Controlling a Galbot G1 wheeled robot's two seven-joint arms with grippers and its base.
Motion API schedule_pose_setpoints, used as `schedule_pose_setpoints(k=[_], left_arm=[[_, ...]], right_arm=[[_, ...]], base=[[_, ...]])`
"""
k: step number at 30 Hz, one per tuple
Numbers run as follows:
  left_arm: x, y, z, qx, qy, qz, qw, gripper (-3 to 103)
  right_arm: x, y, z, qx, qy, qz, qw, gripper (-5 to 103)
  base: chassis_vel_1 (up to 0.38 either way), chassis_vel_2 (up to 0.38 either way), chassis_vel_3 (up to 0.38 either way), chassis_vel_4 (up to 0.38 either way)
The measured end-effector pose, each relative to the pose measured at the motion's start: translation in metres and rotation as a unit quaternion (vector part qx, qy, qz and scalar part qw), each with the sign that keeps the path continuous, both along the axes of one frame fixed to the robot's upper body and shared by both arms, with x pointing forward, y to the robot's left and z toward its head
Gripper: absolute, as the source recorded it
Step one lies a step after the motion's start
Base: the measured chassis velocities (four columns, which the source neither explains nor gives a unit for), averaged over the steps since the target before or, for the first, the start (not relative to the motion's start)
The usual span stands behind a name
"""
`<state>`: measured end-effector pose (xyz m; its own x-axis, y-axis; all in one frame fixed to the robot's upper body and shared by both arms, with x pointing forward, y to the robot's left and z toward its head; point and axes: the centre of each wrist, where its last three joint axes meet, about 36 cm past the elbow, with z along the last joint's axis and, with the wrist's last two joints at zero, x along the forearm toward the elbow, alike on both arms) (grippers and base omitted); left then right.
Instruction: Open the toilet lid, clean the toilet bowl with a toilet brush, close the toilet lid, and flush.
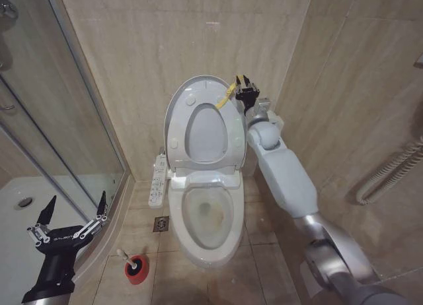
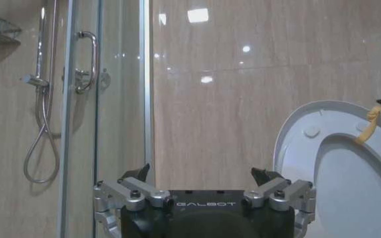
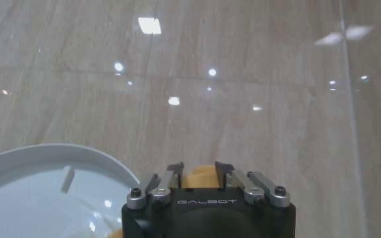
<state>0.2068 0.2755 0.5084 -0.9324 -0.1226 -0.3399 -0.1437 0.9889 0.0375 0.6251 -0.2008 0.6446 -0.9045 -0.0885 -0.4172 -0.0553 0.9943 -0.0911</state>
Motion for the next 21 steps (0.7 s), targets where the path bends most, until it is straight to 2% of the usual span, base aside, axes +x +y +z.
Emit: schedule_pose_setpoints(k=[4,5,6,9,10,11,12,19,20,21], left_arm=[[0.000,0.000,0.000,0.000,0.000,0.000,1.0000,100],[0.000,0.000,0.000,0.000,0.000,0.000,1.0000,100],[0.000,0.000,0.000,0.000,0.000,0.000,1.0000,100],[0.000,0.000,0.000,0.000,0.000,0.000,1.0000,100],[0.000,0.000,0.000,0.000,0.000,0.000,1.0000,100],[0.000,0.000,0.000,0.000,0.000,0.000,1.0000,100],[0.000,0.000,0.000,0.000,0.000,0.000,1.0000,100],[0.000,0.000,0.000,0.000,0.000,0.000,1.0000,100],[0.000,0.000,0.000,0.000,0.000,0.000,1.0000,100],[0.000,0.000,0.000,0.000,0.000,0.000,1.0000,100]], right_arm=[[-0.040,-0.014,-0.010,-0.001,0.025,-0.004,1.000,27],[-0.057,-0.018,-0.015,0.010,0.038,-0.004,0.999,54],[-0.057,-0.018,-0.015,0.010,0.038,-0.004,0.999,54],[-0.107,-0.026,-0.021,0.034,0.066,0.007,0.997,54],[-0.107,-0.026,-0.021,0.034,0.066,0.007,0.997,54],[-0.130,-0.028,-0.026,0.040,0.078,0.009,0.996,54],[-0.143,-0.029,-0.034,0.041,0.088,0.007,0.995,81],[-0.208,-0.026,-0.089,0.056,0.156,-0.004,0.986,81],[-0.221,-0.025,-0.097,0.059,0.160,-0.011,0.985,100],[-0.221,-0.025,-0.097,0.059,0.160,-0.011,0.985,100]], base=[[0.000,0.000,0.000,0.000],[0.000,0.000,0.000,0.000],[0.000,0.000,0.000,0.000],[0.000,0.000,0.000,0.000],[0.000,0.000,0.000,0.000],[0.000,0.000,0.000,0.000],[0.000,0.000,0.000,0.000],[0.000,0.000,0.000,0.000],[0.000,0.000,0.000,0.000],[0.000,0.000,0.000,0.000]])
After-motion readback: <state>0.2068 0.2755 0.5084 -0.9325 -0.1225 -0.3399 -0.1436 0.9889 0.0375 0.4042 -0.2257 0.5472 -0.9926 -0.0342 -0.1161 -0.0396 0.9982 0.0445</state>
